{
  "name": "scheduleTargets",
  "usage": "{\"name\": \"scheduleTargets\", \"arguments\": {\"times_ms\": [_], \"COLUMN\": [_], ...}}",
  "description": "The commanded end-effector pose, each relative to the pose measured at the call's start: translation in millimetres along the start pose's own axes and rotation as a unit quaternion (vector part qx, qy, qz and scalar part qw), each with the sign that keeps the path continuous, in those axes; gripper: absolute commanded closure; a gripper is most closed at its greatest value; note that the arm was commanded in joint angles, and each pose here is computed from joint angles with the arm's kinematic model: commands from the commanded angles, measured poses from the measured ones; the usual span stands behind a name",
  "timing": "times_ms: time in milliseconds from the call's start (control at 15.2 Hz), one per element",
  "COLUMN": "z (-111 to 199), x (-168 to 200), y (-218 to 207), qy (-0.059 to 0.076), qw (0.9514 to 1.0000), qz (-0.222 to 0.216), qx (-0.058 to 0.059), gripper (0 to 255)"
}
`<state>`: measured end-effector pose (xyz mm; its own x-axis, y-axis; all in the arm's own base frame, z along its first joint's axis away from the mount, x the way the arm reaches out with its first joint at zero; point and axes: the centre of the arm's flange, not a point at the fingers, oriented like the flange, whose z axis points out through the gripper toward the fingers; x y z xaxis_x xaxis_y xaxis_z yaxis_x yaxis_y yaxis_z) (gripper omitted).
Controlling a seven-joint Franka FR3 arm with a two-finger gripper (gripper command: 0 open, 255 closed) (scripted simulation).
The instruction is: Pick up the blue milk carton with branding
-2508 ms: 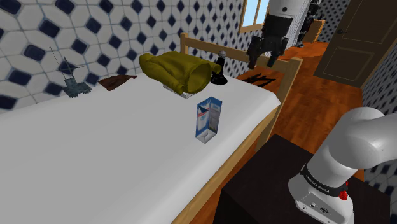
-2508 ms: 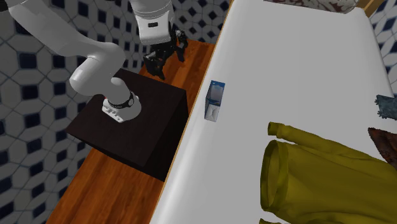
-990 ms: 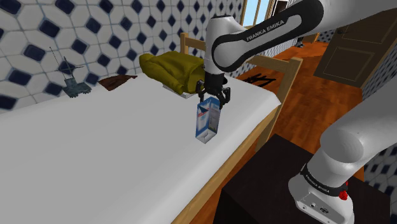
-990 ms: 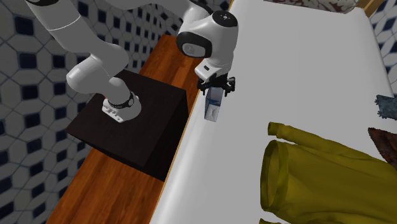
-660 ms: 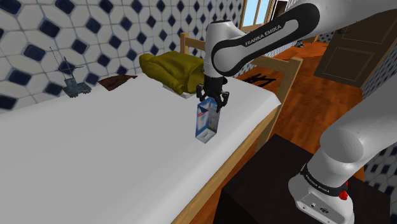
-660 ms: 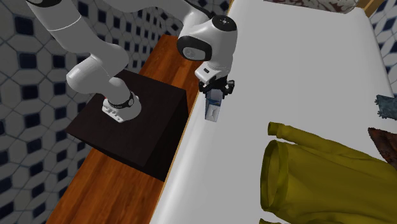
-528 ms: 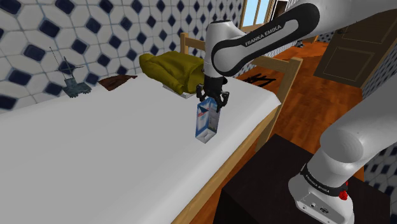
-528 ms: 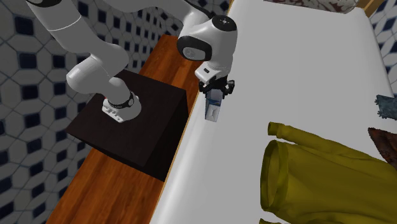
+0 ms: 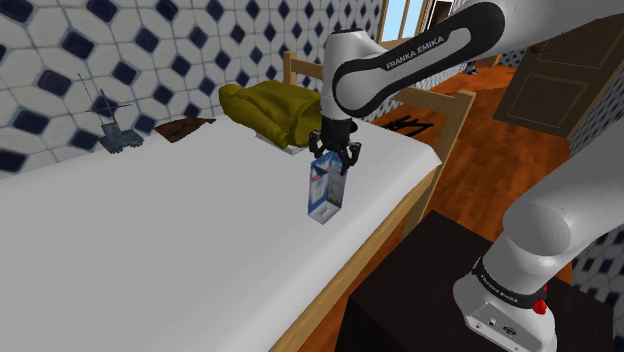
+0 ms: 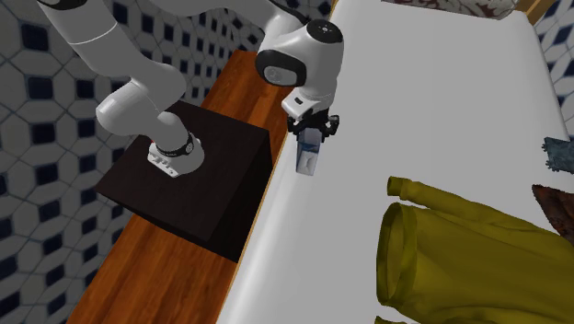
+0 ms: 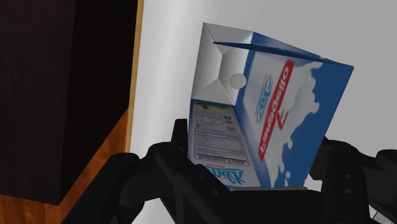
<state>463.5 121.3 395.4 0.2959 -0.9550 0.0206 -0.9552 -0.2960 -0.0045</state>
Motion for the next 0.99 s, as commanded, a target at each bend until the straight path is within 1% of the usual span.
{"name": "scheduleTargets", "arguments": {"times_ms": [0, 792, 924], "z": [-10, -73, -74], "x": [0, 1, 1], "y": [0, -1, -1], "qy": [0.000, 0.000, 0.000], "qw": [1.0000, 1.0000, 1.0000], "qz": [0.000, 0.000, 0.000], "qx": [0.000, 0.000, 0.000], "gripper": [255, 255, 255]}}
